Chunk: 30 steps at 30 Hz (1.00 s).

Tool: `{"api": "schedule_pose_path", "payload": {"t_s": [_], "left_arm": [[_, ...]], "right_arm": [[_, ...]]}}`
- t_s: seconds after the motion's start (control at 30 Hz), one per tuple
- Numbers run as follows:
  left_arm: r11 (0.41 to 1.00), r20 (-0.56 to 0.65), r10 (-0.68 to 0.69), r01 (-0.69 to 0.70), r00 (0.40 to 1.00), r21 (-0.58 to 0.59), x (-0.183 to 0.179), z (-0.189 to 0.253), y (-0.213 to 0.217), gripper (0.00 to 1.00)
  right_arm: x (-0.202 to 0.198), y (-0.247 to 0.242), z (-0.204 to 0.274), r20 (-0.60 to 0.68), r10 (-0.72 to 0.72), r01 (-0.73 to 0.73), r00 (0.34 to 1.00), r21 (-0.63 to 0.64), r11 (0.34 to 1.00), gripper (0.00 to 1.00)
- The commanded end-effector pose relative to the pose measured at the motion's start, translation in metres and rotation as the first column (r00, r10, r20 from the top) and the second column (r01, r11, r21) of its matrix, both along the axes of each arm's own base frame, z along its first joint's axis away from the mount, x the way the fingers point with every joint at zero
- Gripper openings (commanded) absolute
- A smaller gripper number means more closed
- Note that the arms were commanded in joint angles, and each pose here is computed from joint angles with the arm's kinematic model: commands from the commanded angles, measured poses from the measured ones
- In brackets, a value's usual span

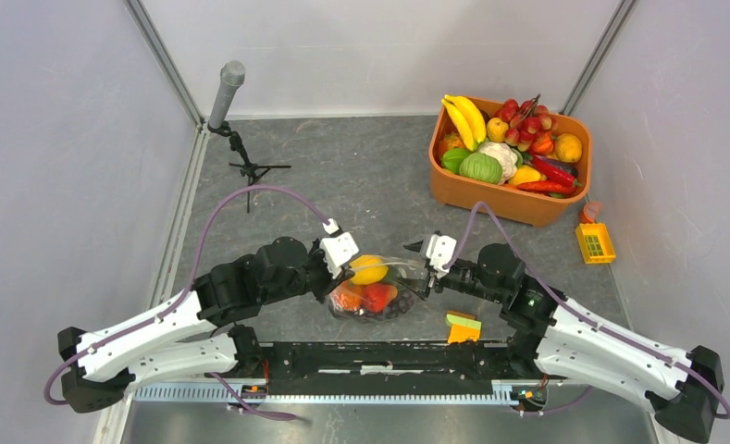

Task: Place the food in the zip-top bag and seal the zipper
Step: Zip the zipper food storage bag at the center of the board.

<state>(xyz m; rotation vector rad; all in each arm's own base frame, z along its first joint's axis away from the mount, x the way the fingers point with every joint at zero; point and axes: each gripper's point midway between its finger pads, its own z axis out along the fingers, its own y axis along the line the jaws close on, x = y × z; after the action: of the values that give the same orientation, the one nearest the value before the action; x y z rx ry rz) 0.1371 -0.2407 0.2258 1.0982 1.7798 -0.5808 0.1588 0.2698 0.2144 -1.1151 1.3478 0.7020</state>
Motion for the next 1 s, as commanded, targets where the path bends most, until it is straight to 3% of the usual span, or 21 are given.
{"api": "schedule_pose_path", "payload": {"t_s": [0.0, 0.23, 0.53, 0.97], "left_arm": [[0.998, 0.004, 0.010, -0.010, 1.000, -0.060, 0.002, 0.012, -0.006, 0.03], [0.996, 0.016, 0.016, -0.015, 1.000, -0.087, 0.004, 0.019, -0.010, 0.03], [0.989, -0.004, 0.038, -0.039, 0.999, -0.143, 0.005, 0.014, -0.013, 0.02], [0.991, -0.039, 0.019, -0.024, 0.999, -0.134, 0.002, 0.002, -0.020, 0.02]], "right_arm": [[-0.009, 0.008, 0.033, 0.040, 0.084, -0.084, 0.996, -0.006, 0.996, 0.72], [-0.002, 0.003, 0.041, 0.044, 0.041, -0.039, 0.998, -0.034, 0.999, 0.73], [-0.003, -0.012, 0.068, 0.108, -0.029, 0.016, 0.994, 0.123, 0.992, 0.76], [-0.007, 0.000, 0.057, 0.062, 0.058, -0.058, 0.996, -0.013, 0.998, 0.78]]}}
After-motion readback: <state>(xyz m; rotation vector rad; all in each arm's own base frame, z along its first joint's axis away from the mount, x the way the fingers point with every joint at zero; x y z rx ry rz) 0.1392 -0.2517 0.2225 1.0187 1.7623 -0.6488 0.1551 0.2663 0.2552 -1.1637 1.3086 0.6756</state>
